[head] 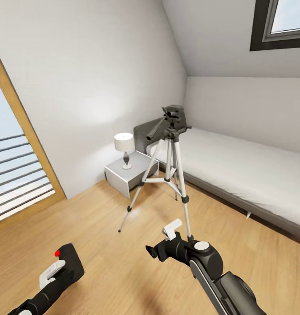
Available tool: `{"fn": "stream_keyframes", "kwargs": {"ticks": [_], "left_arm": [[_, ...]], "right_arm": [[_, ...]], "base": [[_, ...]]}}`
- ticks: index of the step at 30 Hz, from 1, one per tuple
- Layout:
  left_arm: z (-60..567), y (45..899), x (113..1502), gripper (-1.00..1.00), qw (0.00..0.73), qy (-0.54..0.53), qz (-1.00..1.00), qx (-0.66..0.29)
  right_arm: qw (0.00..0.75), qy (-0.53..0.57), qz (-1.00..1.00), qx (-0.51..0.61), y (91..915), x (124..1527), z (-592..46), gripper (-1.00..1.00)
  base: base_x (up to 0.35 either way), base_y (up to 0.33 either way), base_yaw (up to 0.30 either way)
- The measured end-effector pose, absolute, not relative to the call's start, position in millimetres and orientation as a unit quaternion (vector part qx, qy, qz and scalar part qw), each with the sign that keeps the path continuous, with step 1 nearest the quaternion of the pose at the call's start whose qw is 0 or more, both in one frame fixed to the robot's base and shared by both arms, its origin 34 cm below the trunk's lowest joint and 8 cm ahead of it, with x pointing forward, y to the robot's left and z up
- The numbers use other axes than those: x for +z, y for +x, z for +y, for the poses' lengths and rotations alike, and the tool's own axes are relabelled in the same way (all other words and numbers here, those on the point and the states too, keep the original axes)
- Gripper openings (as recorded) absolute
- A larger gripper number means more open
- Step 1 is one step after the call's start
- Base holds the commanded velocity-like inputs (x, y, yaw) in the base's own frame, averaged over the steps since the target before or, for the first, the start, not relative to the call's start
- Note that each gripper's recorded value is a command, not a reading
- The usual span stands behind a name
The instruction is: Attach the digital camera to the camera tripod in the bedroom.
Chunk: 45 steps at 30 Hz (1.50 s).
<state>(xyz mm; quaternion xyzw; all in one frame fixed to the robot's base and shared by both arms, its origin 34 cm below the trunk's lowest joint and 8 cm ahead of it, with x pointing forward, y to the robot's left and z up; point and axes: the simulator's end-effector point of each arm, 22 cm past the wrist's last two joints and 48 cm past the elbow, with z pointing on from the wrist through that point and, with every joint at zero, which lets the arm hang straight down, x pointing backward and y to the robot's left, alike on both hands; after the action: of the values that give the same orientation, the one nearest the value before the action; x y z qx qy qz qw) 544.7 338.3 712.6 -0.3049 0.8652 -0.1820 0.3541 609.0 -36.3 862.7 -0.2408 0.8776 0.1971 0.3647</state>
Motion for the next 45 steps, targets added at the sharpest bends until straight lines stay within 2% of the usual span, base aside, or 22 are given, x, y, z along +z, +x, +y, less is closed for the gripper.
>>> {"fn": "stream_keyframes", "kwargs": {"ticks": [11,45], "left_arm": [[342,539,722,-1.00,0.347,-0.317,0.864,-0.180],[341,531,763,-1.00,0.345,-0.315,0.866,-0.178]], "right_arm": [[0.358,-0.268,0.870,0.205,594,876,-17,1.00],[0.361,-0.269,0.869,0.203,587,920,-16,1.00]], "base": [[0.000,0.000,0.284],[0.000,0.000,0.277]]}}
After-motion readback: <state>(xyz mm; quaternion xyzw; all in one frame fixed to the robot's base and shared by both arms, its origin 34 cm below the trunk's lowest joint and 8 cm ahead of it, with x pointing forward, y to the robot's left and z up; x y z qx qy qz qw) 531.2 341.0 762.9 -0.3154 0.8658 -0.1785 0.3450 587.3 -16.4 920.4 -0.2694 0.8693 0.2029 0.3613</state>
